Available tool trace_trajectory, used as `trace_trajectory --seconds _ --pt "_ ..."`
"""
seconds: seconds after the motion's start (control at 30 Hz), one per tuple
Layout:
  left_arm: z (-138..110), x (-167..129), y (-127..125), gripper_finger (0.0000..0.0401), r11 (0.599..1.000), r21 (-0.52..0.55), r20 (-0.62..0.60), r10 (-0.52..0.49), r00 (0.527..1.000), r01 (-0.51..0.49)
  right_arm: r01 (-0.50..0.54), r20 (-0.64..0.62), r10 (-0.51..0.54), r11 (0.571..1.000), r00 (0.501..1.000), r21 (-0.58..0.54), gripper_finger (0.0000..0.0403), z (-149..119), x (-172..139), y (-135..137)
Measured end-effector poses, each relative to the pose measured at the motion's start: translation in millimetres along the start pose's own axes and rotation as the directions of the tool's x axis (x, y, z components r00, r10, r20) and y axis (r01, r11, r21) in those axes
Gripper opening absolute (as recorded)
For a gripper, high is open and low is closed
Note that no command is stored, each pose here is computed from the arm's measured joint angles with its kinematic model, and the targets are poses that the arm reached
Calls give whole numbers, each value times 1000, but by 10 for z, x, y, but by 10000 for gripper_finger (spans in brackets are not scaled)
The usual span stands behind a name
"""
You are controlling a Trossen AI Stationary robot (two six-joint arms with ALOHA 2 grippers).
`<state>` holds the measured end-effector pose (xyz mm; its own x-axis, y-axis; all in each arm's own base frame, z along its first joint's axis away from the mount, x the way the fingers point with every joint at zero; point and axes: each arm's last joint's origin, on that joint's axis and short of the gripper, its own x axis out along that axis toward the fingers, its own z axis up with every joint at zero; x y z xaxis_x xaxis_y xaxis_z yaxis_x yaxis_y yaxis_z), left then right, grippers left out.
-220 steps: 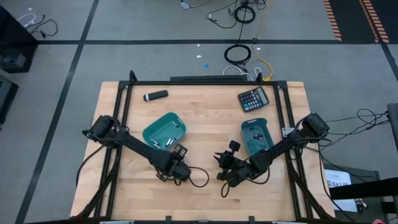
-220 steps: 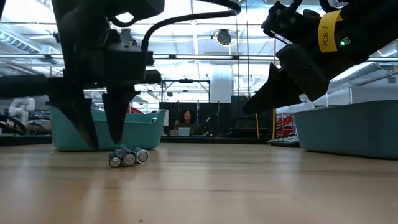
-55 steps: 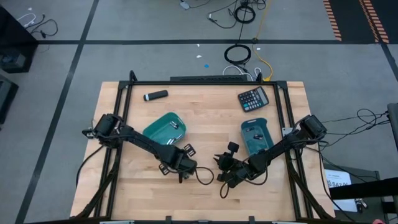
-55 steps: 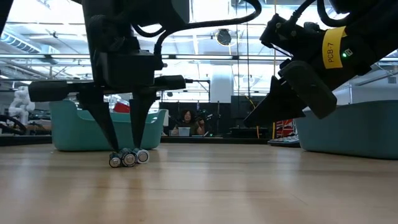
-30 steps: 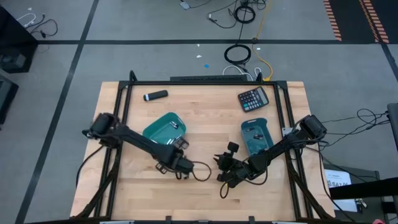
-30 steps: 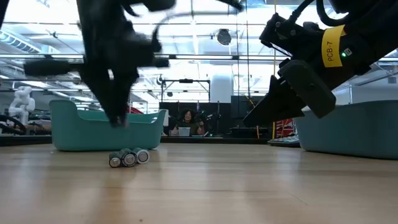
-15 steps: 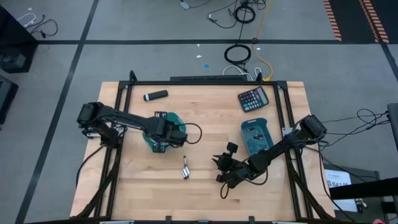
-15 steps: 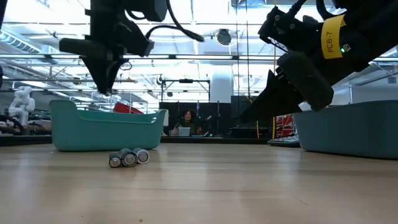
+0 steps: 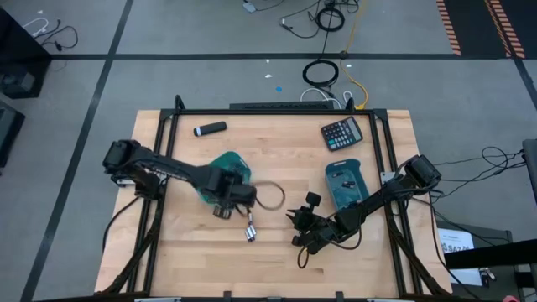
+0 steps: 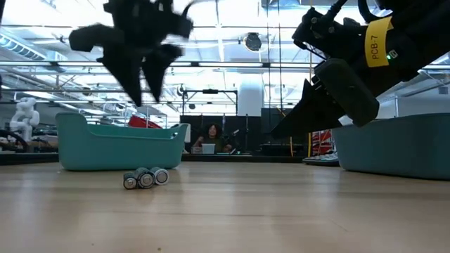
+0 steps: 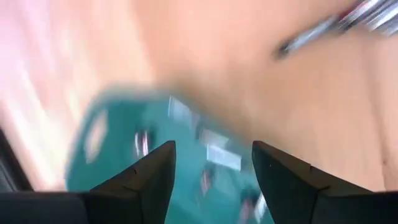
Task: Sort batteries
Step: Put the white battery into the green bin
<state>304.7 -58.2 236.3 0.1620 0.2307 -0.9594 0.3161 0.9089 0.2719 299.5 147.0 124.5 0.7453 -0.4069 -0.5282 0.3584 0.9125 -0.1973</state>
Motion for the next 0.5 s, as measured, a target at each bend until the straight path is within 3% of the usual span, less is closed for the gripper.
trace_trajectory --seconds 0.17,0.5 --pt "234 -7 -232 223 953 297 174 6 985 -59 0 0 0 1000 1000 0 50 0 0 0" --pt "365 417 -404 201 868 496 61 -62 996 24 0 0 0 1000 1000 -7 50 0 0 0"
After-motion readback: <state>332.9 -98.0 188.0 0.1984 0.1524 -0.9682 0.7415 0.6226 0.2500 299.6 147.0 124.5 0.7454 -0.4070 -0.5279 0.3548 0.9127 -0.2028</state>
